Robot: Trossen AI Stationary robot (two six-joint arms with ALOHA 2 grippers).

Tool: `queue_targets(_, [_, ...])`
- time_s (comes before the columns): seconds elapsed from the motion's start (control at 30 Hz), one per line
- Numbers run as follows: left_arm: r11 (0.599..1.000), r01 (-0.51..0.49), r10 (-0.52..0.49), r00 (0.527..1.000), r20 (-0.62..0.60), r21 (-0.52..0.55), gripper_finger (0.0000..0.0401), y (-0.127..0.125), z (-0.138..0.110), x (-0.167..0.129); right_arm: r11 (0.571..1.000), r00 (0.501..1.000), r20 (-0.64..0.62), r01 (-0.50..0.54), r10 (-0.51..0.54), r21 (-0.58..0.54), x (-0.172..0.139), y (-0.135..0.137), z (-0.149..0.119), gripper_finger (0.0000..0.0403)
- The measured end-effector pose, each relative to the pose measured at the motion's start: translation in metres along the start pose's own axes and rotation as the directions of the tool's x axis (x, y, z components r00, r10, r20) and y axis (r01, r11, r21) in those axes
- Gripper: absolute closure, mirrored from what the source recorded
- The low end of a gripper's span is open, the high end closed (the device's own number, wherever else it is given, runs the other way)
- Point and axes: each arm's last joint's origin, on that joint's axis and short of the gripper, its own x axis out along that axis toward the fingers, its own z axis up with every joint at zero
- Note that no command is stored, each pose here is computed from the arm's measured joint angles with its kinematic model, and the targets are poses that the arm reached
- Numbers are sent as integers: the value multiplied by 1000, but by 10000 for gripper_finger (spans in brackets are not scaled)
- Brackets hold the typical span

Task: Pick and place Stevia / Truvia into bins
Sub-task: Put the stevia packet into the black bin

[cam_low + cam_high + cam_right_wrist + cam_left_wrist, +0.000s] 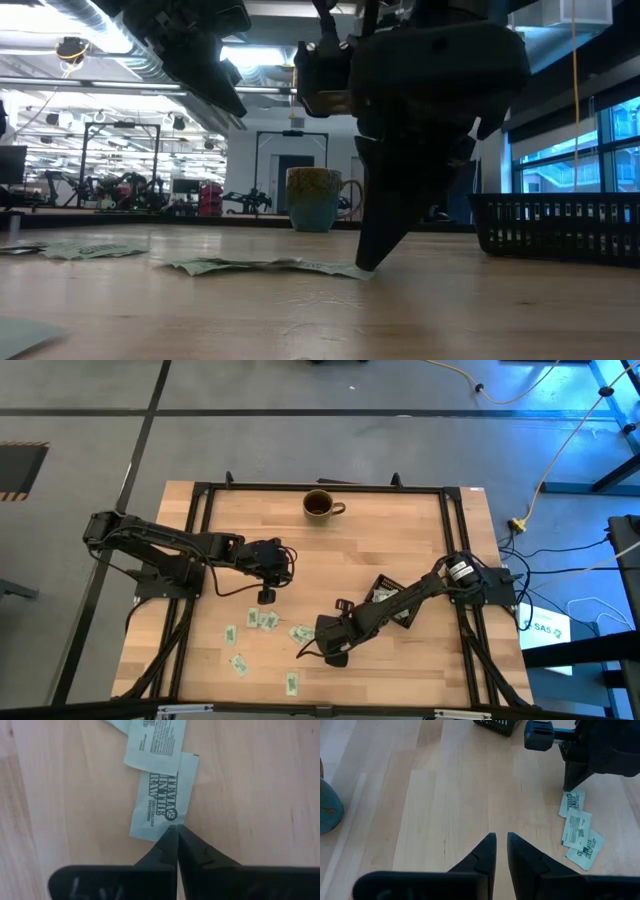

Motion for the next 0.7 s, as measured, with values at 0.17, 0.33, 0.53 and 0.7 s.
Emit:
queue_targets(0.17, [1000, 0, 0, 1000, 0, 0, 363, 0, 0, 0, 1000, 1000, -2, -2, 2, 20, 0, 0, 0, 393])
queue_targets(0.33, [1000, 0, 0, 1000, 0, 1, 359, 0, 0, 0, 1000, 1000, 8, -9, 9, -11, 0, 1, 0, 393])
queue_targets(0.53, [1000, 0, 0, 1000, 0, 1, 362, 0, 0, 0, 999, 1000, 11, -17, 18, -37, 0, 2, 1, 392])
queue_targets(0.7, [1000, 0, 0, 1000, 0, 1, 361, 0, 0, 0, 999, 1000, 11, -19, 20, -30, 0, 2, 0, 392])
